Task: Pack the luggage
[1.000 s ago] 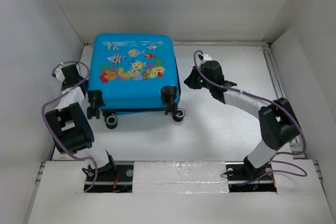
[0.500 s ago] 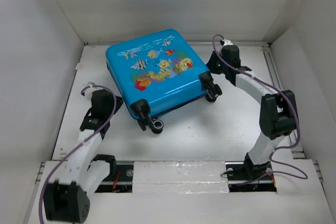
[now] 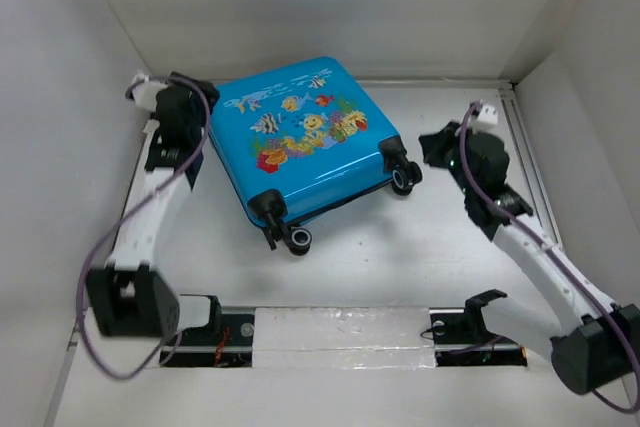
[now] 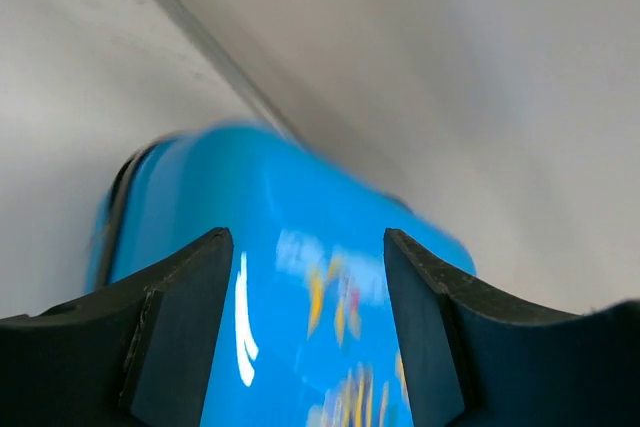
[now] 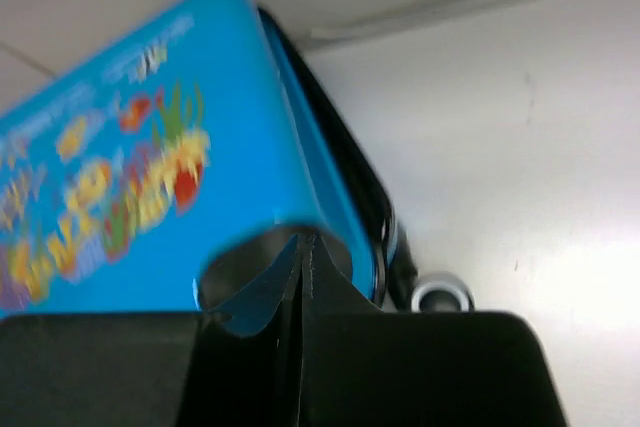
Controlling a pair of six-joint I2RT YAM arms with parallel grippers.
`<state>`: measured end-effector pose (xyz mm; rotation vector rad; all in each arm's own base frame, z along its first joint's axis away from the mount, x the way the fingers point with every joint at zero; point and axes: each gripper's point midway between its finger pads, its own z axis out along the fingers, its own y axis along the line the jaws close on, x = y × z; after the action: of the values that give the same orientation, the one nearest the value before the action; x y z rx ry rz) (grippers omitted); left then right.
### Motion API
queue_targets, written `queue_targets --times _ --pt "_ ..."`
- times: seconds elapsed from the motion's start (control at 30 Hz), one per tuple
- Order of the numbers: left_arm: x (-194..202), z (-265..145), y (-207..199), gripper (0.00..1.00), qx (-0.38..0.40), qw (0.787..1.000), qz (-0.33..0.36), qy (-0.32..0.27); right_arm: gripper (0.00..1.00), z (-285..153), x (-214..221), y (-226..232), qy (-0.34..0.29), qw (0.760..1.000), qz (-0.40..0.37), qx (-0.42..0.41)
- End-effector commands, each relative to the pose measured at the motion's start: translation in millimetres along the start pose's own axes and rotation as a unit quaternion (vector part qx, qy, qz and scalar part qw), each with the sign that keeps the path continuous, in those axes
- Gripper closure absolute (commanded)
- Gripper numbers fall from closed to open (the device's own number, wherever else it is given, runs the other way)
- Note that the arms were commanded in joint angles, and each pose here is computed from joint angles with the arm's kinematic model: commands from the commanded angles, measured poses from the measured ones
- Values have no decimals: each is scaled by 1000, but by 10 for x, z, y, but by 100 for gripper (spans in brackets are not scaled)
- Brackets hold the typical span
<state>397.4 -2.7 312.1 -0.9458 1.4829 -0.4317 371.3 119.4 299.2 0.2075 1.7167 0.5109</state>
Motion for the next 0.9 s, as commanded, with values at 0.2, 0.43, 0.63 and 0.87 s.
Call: queue_targets --times 0.2,0.43,0.63,0.87 --pt "-118 1848 9 45 -55 985 121 109 100 -539 1334 44 98 995 19 -18" --pt "227 2399 364 43 -53 968 140 203 100 -337 1674 533 153 986 -9 -64" --pt "547 2548 260 38 22 962 118 244 100 245 1591 462 128 991 -24 -7" --pt "1343 2288 473 51 39 938 82 335 100 692 1307 435 94 995 -19 7"
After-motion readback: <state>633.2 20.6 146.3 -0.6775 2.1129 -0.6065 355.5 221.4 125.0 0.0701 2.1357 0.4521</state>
